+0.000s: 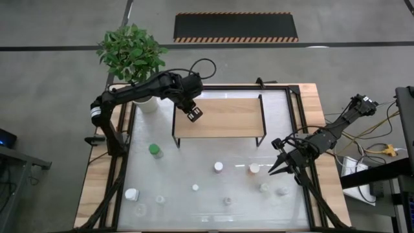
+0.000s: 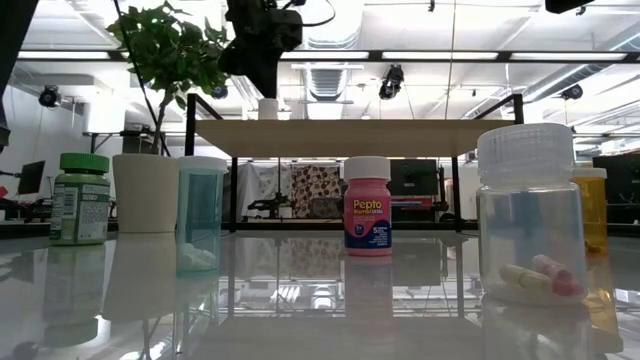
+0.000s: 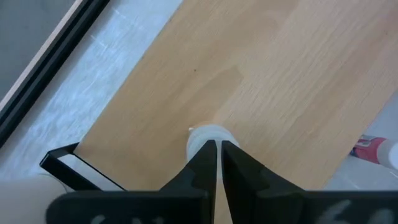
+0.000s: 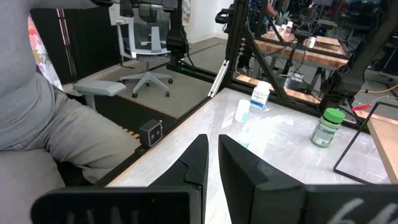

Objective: Pick and place medicine bottles onto shelf by color
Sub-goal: Put the transparent pill bottle on the shelf, then put the pink pill bottle on the shelf

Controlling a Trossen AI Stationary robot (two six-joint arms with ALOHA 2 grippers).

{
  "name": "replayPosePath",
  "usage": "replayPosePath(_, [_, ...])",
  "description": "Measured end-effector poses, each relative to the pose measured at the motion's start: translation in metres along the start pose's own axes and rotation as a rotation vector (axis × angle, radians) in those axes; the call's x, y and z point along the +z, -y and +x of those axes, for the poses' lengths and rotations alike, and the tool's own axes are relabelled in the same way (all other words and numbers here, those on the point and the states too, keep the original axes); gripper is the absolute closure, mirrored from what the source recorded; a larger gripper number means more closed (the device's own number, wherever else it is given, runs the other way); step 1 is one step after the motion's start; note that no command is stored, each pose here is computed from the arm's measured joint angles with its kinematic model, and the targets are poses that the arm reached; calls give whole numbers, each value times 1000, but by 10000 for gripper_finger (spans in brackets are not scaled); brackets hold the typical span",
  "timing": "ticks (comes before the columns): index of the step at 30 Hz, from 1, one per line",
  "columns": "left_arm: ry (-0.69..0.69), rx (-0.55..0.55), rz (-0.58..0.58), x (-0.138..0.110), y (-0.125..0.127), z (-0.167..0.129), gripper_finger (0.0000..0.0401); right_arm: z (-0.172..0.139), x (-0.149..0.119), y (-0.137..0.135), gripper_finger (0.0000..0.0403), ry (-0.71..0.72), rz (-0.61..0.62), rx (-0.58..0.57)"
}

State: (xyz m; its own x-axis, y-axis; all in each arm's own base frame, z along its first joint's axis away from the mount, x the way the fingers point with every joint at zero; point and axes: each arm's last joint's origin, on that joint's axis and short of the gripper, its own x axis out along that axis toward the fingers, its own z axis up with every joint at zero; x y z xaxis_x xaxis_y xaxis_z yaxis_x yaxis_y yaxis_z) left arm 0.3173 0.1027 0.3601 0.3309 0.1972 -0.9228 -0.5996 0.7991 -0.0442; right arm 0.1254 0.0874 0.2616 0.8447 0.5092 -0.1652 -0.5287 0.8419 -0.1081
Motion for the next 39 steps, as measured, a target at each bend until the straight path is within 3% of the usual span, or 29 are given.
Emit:
replayPosePath(14, [-56, 27, 3, -6, -3, -2, 396, 0, 0, 0, 375, -1, 0, 0])
replayPosePath(18, [-79, 98, 10, -10, -5, -2, 396, 0, 0, 0, 375, 0, 0, 0])
replayPosePath(21, [-66, 135, 11, -10, -7, -3, 396, 0, 0, 0, 375, 0, 0, 0])
replayPosePath(28, [-2, 106, 17, -5, -1, -18, 396, 0, 0, 0, 375, -1, -9, 0])
replayPosePath(32, [164, 20, 83, -16, 35, -43, 396, 0, 0, 0, 375, 0, -10, 0])
replayPosePath(39, [531, -175, 503, -77, 140, -86, 396, 6, -3, 1, 375, -5, 21, -52])
